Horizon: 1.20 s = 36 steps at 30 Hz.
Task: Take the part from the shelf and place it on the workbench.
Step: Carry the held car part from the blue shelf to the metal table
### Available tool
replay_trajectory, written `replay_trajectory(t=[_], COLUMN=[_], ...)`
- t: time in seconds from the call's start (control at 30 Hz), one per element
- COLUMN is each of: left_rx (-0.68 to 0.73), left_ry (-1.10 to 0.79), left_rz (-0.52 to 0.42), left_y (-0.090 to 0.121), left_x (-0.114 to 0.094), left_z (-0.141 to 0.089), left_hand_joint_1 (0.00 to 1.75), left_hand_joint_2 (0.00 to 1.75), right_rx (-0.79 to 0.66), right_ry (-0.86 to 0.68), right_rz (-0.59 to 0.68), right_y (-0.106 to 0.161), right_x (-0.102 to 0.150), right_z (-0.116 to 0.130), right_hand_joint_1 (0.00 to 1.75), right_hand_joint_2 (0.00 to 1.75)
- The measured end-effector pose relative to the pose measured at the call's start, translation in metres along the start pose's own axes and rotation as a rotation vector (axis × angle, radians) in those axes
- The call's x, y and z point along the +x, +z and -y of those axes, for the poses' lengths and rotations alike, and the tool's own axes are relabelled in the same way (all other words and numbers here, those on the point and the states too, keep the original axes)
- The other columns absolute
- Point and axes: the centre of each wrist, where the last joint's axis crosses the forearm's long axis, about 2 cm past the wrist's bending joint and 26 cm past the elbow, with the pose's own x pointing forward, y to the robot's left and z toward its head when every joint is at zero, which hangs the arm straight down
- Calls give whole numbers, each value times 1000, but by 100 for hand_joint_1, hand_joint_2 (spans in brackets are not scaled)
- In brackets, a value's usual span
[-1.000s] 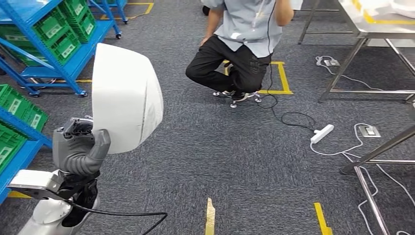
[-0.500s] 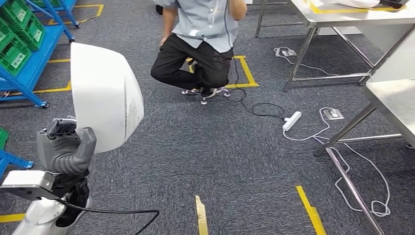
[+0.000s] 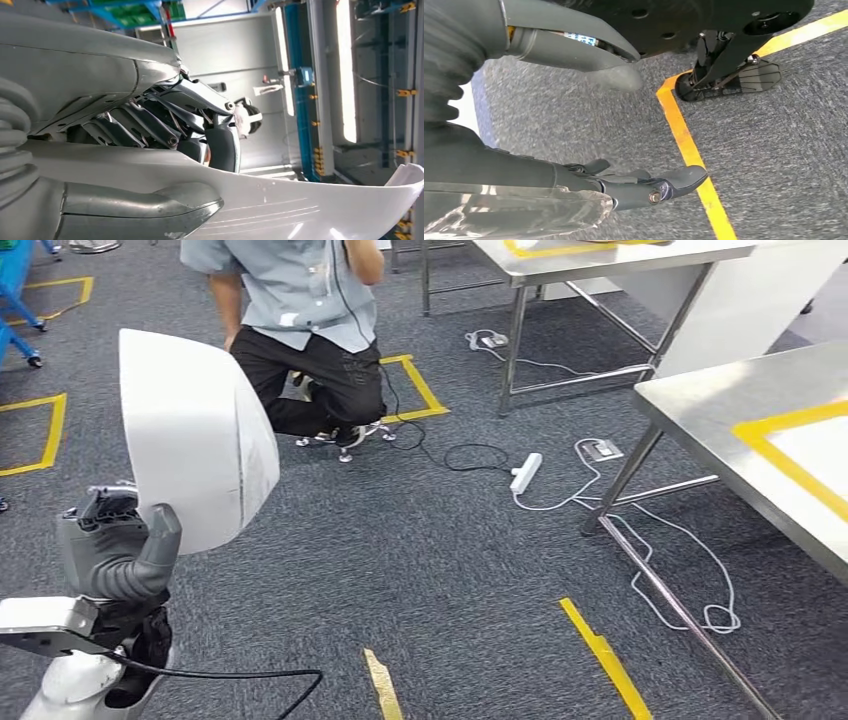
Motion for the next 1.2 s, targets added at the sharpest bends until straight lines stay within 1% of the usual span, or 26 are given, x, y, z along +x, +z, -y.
replay_trajectory(t=[0.27, 0.47, 0.87, 1.2], left_rx=[20, 31, 62, 70], left_ry=[-15, -24, -63, -73], left_rz=[18, 12, 1, 0], left_y=[1, 4, 9, 10], left_x=[3, 3, 3, 4], left_z=[-4, -6, -18, -21], left_hand_joint_1=[175, 175, 175, 175], left_hand_joint_2=[175, 175, 175, 175], right_rx=[6, 6, 18, 30], right_ry=[-1, 4, 14, 16], right_rz=[2, 1, -9, -11], right_y=[-1, 0, -1, -2], right_x=[0, 0, 5, 4], right_z=[-1, -1, -8, -9], right_hand_joint_1=[0, 0, 0, 0], right_hand_joint_2=[175, 175, 175, 175])
